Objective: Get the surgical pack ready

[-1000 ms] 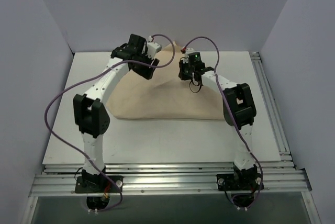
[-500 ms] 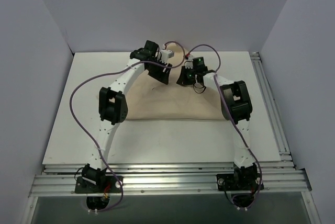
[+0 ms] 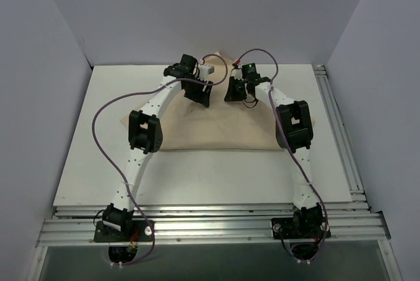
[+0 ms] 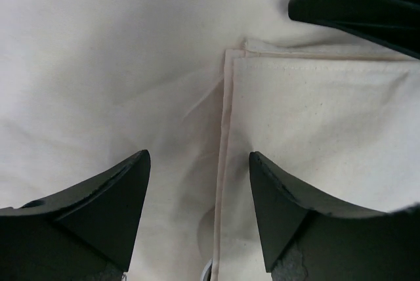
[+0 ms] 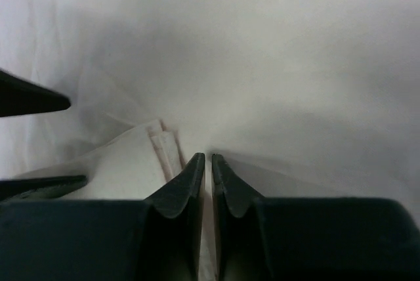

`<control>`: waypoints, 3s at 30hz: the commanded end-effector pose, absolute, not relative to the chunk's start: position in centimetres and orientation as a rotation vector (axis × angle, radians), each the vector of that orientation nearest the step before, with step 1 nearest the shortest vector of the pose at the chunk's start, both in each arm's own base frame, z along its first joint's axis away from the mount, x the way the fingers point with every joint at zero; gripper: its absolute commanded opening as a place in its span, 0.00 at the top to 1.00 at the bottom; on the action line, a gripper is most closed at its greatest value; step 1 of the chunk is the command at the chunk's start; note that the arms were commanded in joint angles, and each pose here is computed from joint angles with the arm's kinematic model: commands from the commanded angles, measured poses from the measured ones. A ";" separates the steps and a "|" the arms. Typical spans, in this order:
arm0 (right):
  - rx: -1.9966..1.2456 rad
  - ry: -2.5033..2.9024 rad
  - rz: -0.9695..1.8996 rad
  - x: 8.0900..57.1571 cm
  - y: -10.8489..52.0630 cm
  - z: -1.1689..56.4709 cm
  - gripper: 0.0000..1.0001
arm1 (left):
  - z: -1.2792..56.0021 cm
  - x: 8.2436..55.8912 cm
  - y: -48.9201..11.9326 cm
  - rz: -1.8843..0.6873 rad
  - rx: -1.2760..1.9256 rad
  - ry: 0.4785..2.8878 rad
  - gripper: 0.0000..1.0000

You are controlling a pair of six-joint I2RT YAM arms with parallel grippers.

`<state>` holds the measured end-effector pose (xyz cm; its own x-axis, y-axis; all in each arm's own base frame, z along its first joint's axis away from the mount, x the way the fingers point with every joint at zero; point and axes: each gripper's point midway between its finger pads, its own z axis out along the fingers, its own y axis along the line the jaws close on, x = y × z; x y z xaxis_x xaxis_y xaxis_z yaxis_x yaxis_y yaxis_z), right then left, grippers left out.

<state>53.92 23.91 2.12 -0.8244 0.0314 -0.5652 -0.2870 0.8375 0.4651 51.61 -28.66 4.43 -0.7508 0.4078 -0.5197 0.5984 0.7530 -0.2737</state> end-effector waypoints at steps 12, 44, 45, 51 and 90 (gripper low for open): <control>0.157 2.441 -0.025 53.1 12.6 10.8 0.72 | 17.3 51.9 -23.2 -0.332 0.723 2.374 0.27; 0.234 2.593 -0.037 36.5 14.0 3.1 1.00 | 4.2 39.6 -19.4 0.047 0.755 2.806 0.43; 0.241 2.593 -0.027 36.6 14.1 3.0 1.00 | 3.8 39.7 -19.4 0.048 0.754 2.808 0.43; 0.260 2.629 0.001 36.1 14.6 0.7 1.00 | 1.8 39.9 -20.5 -0.002 0.749 2.827 0.42; 0.482 2.628 0.104 33.6 11.2 1.0 1.00 | 1.0 36.4 -16.9 0.126 0.849 2.805 0.40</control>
